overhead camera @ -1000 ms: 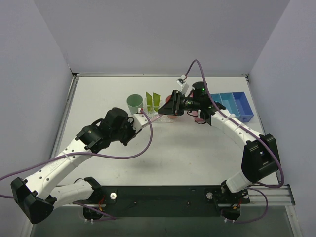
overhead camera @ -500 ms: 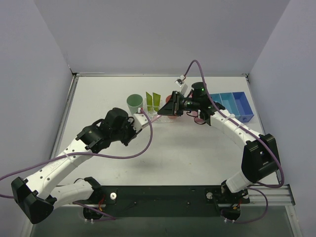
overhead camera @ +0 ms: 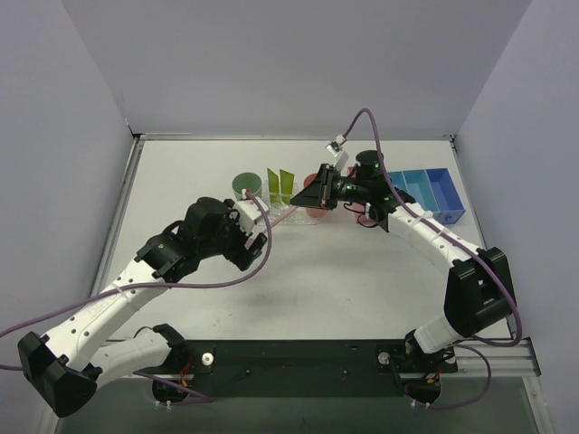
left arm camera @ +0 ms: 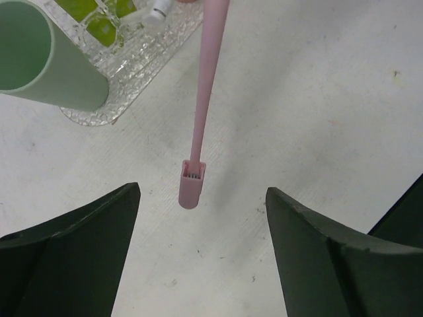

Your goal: Prepare toiletry sets of a toothbrush and toothpaste on the tray

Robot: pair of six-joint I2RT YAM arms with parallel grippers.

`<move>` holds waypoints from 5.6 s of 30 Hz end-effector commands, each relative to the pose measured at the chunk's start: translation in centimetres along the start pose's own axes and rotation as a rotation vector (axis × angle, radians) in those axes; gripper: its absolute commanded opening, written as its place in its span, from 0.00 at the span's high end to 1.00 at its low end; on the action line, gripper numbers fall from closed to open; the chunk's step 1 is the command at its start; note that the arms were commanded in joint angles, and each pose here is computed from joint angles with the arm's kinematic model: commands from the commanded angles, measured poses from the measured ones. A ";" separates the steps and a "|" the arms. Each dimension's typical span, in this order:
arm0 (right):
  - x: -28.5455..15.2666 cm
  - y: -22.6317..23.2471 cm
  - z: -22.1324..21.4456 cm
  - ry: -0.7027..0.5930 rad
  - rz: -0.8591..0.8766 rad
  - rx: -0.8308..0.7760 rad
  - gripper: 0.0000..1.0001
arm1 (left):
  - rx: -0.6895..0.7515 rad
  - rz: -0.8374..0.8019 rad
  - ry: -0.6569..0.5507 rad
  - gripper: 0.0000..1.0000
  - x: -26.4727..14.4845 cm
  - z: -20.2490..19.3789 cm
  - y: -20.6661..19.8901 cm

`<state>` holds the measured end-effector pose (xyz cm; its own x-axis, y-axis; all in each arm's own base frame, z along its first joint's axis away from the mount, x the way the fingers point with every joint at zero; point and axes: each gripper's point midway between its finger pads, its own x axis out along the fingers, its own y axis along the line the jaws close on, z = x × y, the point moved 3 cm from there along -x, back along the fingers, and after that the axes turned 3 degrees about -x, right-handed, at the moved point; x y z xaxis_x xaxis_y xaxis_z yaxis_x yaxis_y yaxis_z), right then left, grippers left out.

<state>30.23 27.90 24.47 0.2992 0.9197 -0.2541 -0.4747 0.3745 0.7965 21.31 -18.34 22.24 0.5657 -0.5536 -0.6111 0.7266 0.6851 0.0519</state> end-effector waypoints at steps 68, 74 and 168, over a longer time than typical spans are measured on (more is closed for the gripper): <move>-7.2 8.4 4.4 -0.304 0.321 -0.201 1.00 | -0.885 -0.560 -0.848 0.78 -6.7 8.9 0.0; -6.9 7.5 4.3 -0.296 0.291 -0.191 0.91 | -0.867 -0.541 -0.852 1.00 -6.6 8.6 0.3; -16.0 -1.7 3.2 -0.455 -0.580 -0.446 0.50 | -0.871 0.116 -0.321 1.00 5.5 3.7 10.1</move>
<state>28.30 12.50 27.79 0.8330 0.4812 -0.2729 -0.3932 0.8620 0.3199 31.64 -15.68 19.37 0.7453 -0.4778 -0.4650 0.1174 0.7806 -0.6140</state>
